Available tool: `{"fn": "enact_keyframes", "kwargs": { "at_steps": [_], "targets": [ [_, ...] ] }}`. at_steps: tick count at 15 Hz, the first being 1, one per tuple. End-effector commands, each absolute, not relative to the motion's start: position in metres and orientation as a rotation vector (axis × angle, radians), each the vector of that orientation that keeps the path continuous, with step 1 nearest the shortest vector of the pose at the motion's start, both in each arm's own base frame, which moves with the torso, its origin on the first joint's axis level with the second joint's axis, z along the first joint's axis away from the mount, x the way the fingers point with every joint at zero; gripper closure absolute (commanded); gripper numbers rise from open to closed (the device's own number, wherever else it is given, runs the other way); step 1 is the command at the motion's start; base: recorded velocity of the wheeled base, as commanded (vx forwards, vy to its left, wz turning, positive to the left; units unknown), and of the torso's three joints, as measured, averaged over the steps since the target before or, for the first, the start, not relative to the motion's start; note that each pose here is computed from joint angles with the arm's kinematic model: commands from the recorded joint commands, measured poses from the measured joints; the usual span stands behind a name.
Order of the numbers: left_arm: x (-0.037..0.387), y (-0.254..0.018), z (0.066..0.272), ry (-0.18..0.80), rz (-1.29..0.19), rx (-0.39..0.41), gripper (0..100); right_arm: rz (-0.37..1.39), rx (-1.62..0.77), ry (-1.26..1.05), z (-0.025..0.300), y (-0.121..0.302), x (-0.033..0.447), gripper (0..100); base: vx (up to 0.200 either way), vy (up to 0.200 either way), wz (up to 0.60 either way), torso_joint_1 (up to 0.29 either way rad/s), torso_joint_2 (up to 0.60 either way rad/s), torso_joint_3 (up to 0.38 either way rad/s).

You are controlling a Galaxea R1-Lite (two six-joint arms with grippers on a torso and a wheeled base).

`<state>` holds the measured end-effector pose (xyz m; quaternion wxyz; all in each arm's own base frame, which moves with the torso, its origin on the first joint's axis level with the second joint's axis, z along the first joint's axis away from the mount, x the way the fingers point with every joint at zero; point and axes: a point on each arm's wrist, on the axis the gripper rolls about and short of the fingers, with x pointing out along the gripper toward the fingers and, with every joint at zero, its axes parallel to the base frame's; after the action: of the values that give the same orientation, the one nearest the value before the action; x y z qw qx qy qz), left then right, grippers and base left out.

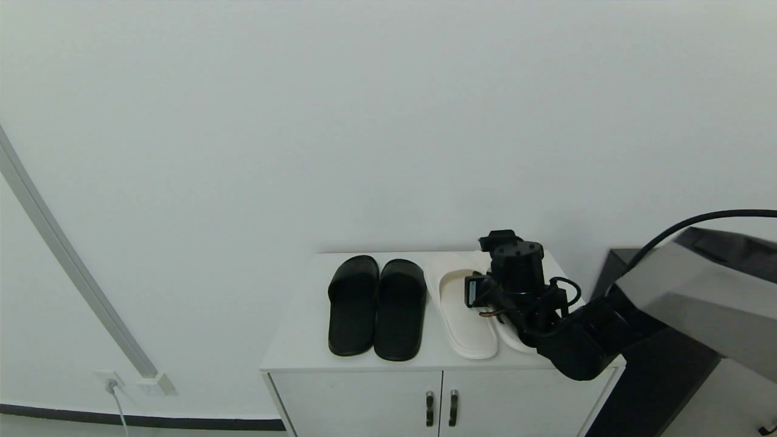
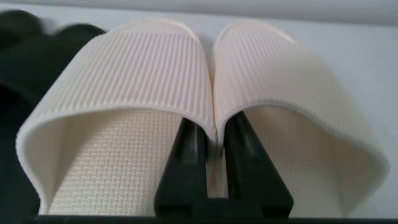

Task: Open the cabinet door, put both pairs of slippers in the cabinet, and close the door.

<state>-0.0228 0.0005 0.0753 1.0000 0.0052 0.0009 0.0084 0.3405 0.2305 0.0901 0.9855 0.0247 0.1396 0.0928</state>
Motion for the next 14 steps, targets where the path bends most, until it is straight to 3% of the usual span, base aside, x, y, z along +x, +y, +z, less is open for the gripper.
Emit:
{"fn": "enact_keyframes", "kwargs": {
  "at_steps": [1, 8, 14],
  "targets": [
    [-0.023, 0.000, 0.075, 0.002, 0.017, 0.011, 100, 0.295, 0.072, 0.222, 0.138, 0.210, 0.305, 100, 0.000, 0.000, 0.00, 0.000, 0.00, 0.000],
    [-0.023, 0.000, 0.075, 0.002, 0.015, 0.011, 100, 0.707, 0.035, 0.230, 0.169, 0.174, 0.226, 100, 0.000, 0.000, 0.00, 0.000, 0.00, 0.000],
    [-0.023, 0.000, 0.075, 0.002, 0.015, 0.011, 100, 0.803, 0.019, 0.286, 0.172, 0.174, 0.205, 100, 0.000, 0.000, 0.00, 0.000, 0.00, 0.000]
  ]
}}
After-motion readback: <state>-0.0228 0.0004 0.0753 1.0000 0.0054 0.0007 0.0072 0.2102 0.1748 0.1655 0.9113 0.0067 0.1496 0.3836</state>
